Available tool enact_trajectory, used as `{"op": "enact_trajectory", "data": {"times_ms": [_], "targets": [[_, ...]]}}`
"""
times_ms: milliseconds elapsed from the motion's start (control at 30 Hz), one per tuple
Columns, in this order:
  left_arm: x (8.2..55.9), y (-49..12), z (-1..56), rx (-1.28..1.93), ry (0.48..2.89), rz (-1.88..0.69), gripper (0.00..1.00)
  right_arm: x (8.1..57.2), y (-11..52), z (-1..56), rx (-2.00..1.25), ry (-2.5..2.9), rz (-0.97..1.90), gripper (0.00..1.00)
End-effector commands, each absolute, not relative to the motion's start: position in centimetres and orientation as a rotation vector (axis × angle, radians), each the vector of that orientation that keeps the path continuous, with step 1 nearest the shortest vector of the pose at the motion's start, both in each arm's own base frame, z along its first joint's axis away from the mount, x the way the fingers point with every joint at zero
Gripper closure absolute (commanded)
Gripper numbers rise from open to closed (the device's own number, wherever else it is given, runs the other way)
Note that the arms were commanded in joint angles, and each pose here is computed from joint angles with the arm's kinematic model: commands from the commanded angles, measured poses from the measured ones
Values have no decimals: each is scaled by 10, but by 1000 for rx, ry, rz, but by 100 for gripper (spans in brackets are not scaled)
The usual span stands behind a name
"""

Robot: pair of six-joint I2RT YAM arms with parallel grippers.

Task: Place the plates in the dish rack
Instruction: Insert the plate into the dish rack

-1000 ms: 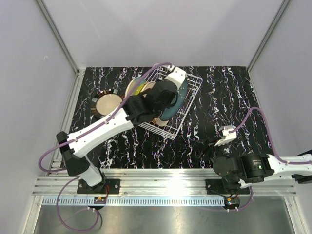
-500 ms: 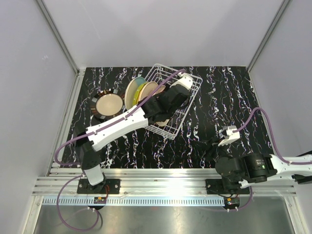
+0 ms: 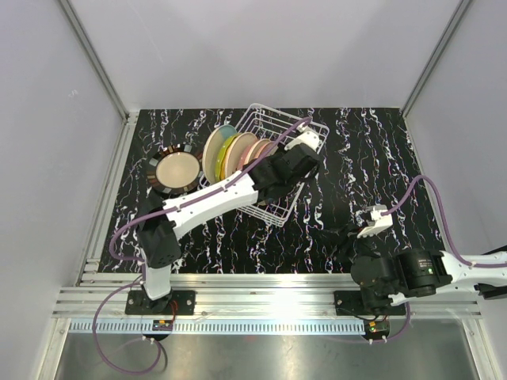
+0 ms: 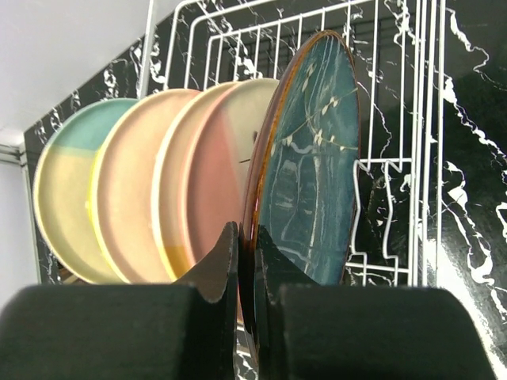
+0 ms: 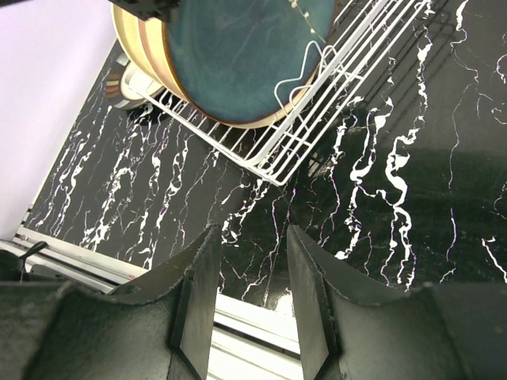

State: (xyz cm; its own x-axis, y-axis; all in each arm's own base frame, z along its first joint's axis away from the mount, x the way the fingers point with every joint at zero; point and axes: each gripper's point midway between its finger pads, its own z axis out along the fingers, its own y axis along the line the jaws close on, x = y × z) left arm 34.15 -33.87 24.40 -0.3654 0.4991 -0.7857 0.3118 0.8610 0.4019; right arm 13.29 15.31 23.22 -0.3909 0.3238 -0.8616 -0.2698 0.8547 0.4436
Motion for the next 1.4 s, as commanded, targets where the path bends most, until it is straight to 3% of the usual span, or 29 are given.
{"op": "enact_trajectory", "data": {"times_ms": [0, 167, 600, 833, 1100, 1367], "targets": [[357, -348, 300, 376, 1875, 126, 100, 135, 149, 231, 79, 1855, 631, 54], [356, -351, 287, 375, 1900, 117, 100, 135, 147, 228, 82, 1862, 629, 54], [350, -349, 259, 402, 1946, 125, 83, 134, 150, 226, 83, 1873, 639, 54], [348, -345, 257, 406, 1961, 132, 57, 133, 152, 226, 85, 1877, 647, 54], [344, -335, 310, 361, 1895, 74, 41, 133, 155, 230, 75, 1874, 637, 48], [321, -303, 390, 267, 1784, -96, 32, 133, 159, 228, 75, 1875, 635, 43]]}}
